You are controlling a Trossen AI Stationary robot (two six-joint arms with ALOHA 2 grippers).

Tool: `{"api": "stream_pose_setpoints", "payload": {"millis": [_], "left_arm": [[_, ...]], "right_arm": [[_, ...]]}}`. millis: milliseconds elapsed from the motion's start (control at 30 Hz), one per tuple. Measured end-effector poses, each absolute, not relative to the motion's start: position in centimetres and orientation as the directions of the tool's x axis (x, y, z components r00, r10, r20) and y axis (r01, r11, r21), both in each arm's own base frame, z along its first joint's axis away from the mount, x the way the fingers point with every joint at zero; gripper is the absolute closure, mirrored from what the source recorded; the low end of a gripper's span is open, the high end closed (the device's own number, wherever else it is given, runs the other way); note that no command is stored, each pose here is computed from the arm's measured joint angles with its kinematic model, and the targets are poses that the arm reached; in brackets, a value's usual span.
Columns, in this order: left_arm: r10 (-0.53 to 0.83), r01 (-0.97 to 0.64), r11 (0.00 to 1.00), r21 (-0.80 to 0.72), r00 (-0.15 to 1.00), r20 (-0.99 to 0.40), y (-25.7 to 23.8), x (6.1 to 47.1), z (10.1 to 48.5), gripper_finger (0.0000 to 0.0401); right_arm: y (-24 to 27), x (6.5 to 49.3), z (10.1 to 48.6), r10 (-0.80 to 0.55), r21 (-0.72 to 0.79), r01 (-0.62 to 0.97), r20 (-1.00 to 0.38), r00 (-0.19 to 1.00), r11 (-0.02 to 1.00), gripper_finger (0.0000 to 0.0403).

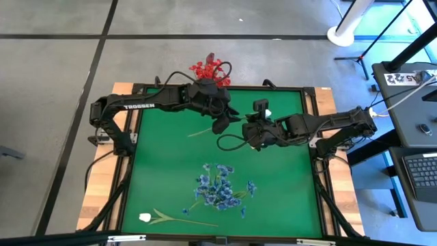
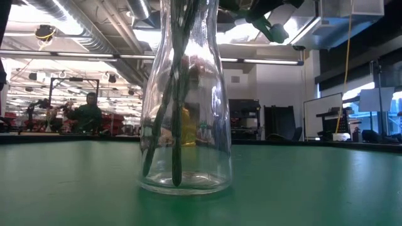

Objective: Sort flowers into vase by color
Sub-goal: Put the right white tulip into the transparent vase

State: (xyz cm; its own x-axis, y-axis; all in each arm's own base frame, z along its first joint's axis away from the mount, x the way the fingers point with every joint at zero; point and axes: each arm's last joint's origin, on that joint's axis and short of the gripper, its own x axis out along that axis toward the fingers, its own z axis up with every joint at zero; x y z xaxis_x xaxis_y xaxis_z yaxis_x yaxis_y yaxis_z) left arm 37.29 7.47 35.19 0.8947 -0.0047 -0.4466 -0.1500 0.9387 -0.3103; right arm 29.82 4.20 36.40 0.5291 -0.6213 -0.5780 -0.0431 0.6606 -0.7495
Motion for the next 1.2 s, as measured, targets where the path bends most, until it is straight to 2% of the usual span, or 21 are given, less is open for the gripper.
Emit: {"api": "stream_pose_setpoints", "payload": {"millis": [267, 333, 500, 700, 900, 1033, 1200], "left_arm": [[-0.014, -0.15, 0.937, -0.314, 0.885, -0.466, 7.4, 37.1, 35.1, 0.0378], [-0.012, -0.153, 0.937, -0.313, 0.884, -0.467, 7.4, 37.1, 35.1, 0.0392], [-0.008, -0.159, 0.938, -0.309, 0.879, -0.476, 7.2, 37.1, 35.0, 0.0397], [-0.013, -0.167, 0.938, -0.305, 0.86, -0.51, 7.0, 37.1, 34.5, 0.0399], [0.043, -0.199, 0.944, -0.262, 0.863, -0.503, 7.0, 36.6, 35.1, 0.04], [0.083, -0.205, 0.949, -0.238, 0.894, -0.44, 6.7, 34.8, 37.6, 0.04], [0.105, -0.17, 0.967, -0.189, 0.944, -0.314, 4.9, 30.9, 41.9, 0.0401]], "right_arm": [[4.2, 30.0, 36.5, -0.624, -0.751, -0.019, -0.563, 0.542, 0.66, 0.0391], [4.2, 30.0, 36.6, -0.645, -0.766, -0.006, -0.546, 0.535, 0.643, 0.0388], [4.2, 29.9, 36.8, -0.651, -0.769, 0.004, -0.538, 0.536, 0.639, 0.0346], [5.8, 29.4, 38.8, -0.63, -0.77, 0.029, -0.499, 0.594, 0.637, 0.0249], [8.2, 27.7, 42.7, -0.667, -0.807, 0.133, -0.37, 0.647, 0.576, 0.0165], [9.4, 25.8, 45.7, -0.663, -0.756, 0.248, -0.307, 0.683, 0.606, 0.0143], [9.8, 23.0, 47.9, -0.593, -0.601, 0.331, -0.308, 0.744, 0.727, 0.0153]]}}
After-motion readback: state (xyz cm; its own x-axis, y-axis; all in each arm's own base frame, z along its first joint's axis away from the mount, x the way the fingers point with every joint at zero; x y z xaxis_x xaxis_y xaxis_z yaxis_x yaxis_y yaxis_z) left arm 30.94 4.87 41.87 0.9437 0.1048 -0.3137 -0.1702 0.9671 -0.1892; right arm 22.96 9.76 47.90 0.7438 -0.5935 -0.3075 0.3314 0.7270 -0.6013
